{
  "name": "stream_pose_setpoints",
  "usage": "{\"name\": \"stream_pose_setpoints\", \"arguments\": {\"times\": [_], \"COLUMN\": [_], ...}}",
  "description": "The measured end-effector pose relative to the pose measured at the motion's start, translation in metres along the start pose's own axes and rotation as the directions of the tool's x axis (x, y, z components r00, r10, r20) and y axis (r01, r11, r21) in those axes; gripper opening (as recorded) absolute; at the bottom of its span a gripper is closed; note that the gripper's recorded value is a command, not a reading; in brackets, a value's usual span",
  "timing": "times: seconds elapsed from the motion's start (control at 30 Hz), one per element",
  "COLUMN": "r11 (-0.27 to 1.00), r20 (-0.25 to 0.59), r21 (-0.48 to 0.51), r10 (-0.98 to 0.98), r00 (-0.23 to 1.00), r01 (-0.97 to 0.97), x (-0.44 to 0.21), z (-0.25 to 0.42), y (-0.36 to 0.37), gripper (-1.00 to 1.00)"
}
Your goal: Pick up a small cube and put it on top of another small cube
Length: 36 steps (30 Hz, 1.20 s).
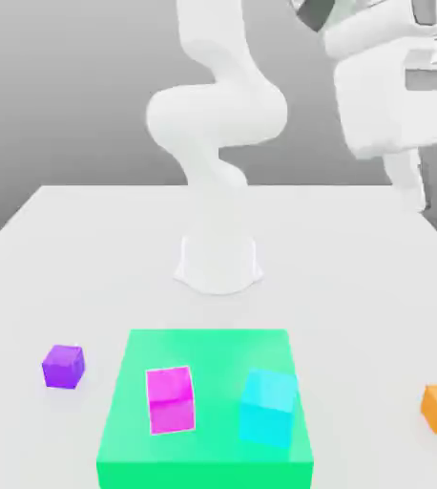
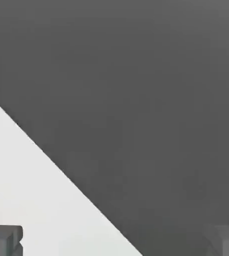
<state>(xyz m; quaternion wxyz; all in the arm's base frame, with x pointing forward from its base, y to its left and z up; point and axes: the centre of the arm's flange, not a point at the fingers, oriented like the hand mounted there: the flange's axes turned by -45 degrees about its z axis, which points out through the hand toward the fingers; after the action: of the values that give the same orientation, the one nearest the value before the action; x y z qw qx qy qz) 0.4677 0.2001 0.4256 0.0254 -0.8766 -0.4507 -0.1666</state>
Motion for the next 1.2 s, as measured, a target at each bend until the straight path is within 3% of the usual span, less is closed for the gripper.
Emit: {"name": "stream_pose_setpoints", "arguments": {"times": [0.2,0.4,0.57,0.6,0.83,1.0,1.2], "r11": [0.939,0.790,0.757,0.757,0.756,0.757,0.780], "r20": [0.102,0.171,0.176,0.176,0.177,0.178,0.198], "r21": [0.130,0.259,0.281,0.281,0.283,0.281,0.262], "r10": [-0.331,-0.604,-0.644,-0.645,-0.646,-0.645,-0.620], "r00": [0.938,0.778,0.744,0.744,0.743,0.743,0.759], "r01": [0.318,0.556,0.589,0.590,0.590,0.590,0.568], "x": [0.008,-0.021,-0.044,-0.047,-0.047,-0.029,-0.058], "z": [0.111,0.208,0.273,0.281,0.280,0.224,0.132], "y": [-0.081,-0.148,-0.165,-0.166,-0.166,-0.153,-0.005], "gripper": [0.00,0.00,0.00,-1.00,-1.00,-1.00,-1.00]}}
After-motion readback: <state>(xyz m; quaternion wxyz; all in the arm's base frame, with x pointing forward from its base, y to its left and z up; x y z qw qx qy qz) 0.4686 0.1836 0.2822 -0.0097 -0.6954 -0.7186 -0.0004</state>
